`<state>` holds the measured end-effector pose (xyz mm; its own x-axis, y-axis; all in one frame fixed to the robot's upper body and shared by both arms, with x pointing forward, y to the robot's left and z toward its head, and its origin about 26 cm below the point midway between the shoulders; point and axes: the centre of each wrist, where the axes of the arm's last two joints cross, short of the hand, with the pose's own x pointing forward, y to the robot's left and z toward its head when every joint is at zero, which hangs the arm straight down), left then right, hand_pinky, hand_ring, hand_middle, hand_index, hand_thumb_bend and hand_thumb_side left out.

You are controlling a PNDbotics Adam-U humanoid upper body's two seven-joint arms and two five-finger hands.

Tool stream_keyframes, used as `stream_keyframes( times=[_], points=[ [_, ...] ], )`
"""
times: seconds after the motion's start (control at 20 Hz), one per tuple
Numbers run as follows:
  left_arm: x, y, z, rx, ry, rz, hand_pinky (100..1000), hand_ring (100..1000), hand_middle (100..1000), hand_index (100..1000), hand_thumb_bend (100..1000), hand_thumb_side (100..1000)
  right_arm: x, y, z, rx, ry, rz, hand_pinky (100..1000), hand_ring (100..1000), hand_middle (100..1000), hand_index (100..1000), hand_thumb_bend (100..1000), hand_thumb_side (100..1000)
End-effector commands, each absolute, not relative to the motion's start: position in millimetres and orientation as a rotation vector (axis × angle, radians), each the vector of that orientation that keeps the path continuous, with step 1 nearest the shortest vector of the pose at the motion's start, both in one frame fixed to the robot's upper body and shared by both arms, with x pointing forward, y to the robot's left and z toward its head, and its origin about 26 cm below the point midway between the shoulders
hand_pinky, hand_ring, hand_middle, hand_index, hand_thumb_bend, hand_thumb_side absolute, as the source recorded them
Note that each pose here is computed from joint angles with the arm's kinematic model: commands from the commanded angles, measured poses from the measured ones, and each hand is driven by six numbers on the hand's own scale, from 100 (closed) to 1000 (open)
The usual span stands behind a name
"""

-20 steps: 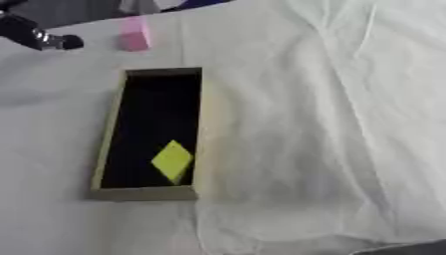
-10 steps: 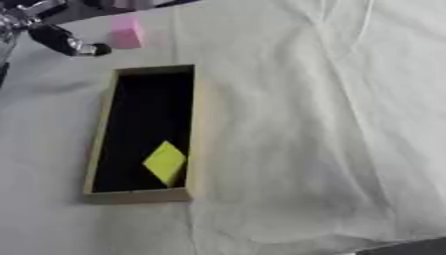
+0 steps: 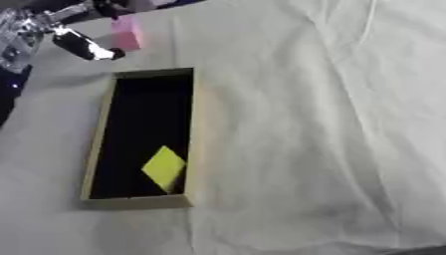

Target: Pick up objects on the table and place them in the box.

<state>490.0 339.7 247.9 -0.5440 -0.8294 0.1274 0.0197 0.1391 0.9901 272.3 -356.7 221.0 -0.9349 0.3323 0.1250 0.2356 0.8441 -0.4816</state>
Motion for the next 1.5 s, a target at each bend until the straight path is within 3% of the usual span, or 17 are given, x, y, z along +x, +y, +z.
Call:
stream_keyframes(
  times=[0.05,0.15,0.45,0.85,1.3,1.5],
  points=[
    [489,345,269,0.862,-1.743,-1.455,812,772,886,978,471,172,271,-356,224,-0.452,-2.817,0.726,897,1000,604,874,100,613],
    [488,346,271,0.883,-1.765,-1.439,814,770,893,984,455,100,271,-354,222,-0.451,-2.809,0.727,898,1000,601,873,100,614],
    [488,352,276,0.939,-1.779,-1.395,814,769,916,1000,450,100,271,-351,217,-0.449,-2.791,0.727,899,1000,593,863,100,615],
    [487,358,280,0.994,-1.744,-1.373,935,919,950,999,495,100,272,-347,210,-0.448,-2.769,0.720,899,1000,582,860,100,619],
    [485,371,280,1.088,-1.645,-1.361,892,905,940,988,571,100,273,-343,208,-0.430,-2.755,0.729,901,1000,573,854,100,620],
    [484,379,280,1.151,-1.595,-1.348,887,906,939,984,558,100,274,-341,207,-0.428,-2.749,0.731,902,1000,571,852,100,621]
  ],
)
